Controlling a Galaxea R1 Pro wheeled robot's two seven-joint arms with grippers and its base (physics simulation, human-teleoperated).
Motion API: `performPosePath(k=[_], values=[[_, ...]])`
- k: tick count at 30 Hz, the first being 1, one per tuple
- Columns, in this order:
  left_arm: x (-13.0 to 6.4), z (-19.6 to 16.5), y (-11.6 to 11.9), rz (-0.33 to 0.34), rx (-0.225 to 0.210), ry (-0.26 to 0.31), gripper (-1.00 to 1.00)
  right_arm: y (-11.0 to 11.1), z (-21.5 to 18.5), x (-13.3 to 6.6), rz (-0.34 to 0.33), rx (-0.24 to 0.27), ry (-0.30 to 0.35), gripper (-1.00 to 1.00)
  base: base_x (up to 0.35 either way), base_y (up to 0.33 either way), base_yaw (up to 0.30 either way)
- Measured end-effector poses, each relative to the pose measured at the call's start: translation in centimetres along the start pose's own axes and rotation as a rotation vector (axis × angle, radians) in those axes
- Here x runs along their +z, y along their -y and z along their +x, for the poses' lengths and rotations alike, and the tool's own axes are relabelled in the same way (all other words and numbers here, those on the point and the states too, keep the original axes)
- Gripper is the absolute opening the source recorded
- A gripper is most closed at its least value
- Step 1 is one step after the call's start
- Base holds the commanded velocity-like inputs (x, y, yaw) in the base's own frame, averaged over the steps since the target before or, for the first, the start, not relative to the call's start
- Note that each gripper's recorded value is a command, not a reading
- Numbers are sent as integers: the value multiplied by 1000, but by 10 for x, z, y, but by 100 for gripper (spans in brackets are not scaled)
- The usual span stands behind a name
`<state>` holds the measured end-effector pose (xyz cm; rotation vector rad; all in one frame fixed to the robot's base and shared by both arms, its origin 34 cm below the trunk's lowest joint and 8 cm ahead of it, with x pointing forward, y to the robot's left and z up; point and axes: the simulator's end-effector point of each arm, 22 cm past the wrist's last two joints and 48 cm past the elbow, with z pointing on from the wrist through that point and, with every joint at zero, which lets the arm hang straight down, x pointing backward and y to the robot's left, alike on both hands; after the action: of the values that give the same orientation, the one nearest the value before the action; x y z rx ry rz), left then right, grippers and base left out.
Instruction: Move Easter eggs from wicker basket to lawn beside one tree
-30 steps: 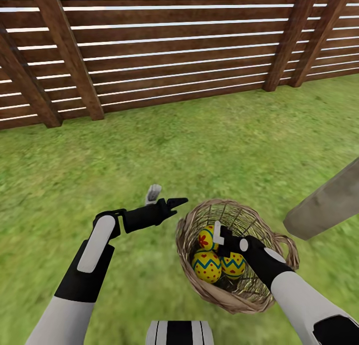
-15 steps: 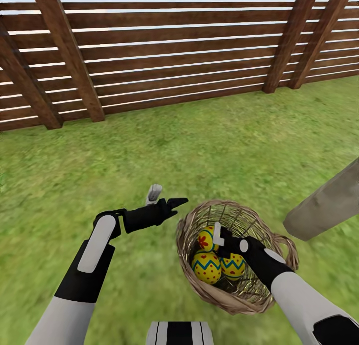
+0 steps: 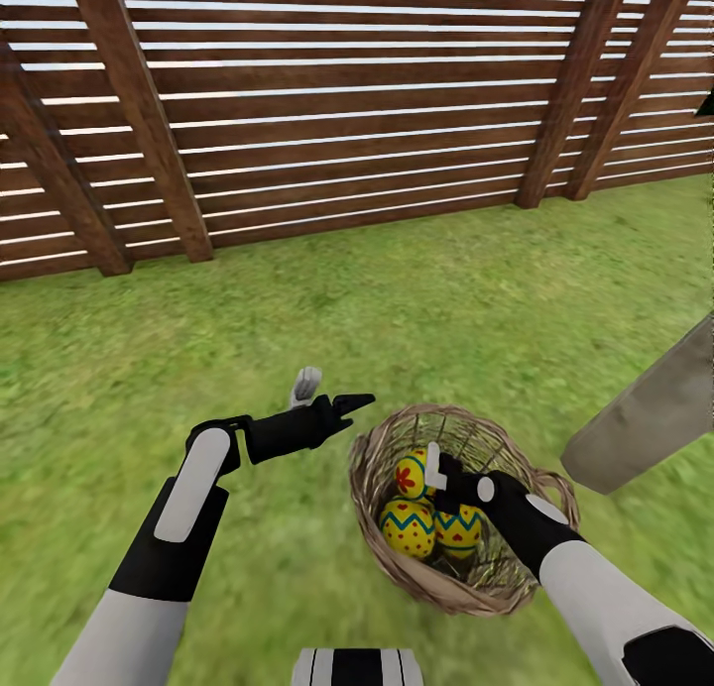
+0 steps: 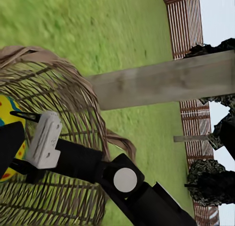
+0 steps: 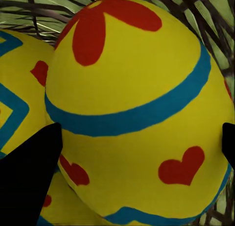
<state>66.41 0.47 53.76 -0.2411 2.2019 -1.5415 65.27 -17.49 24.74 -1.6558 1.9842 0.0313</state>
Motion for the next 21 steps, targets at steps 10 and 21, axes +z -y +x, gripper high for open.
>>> performPosePath(k=[10,21], values=[[-7,-4,24,17,34,15,100,16,-18,-15,37,-10,20,-100,0,0,0],[-16,-8,49,35,71,30,100,34,-31,-34,81,-10,29,-100,0,0,0]])
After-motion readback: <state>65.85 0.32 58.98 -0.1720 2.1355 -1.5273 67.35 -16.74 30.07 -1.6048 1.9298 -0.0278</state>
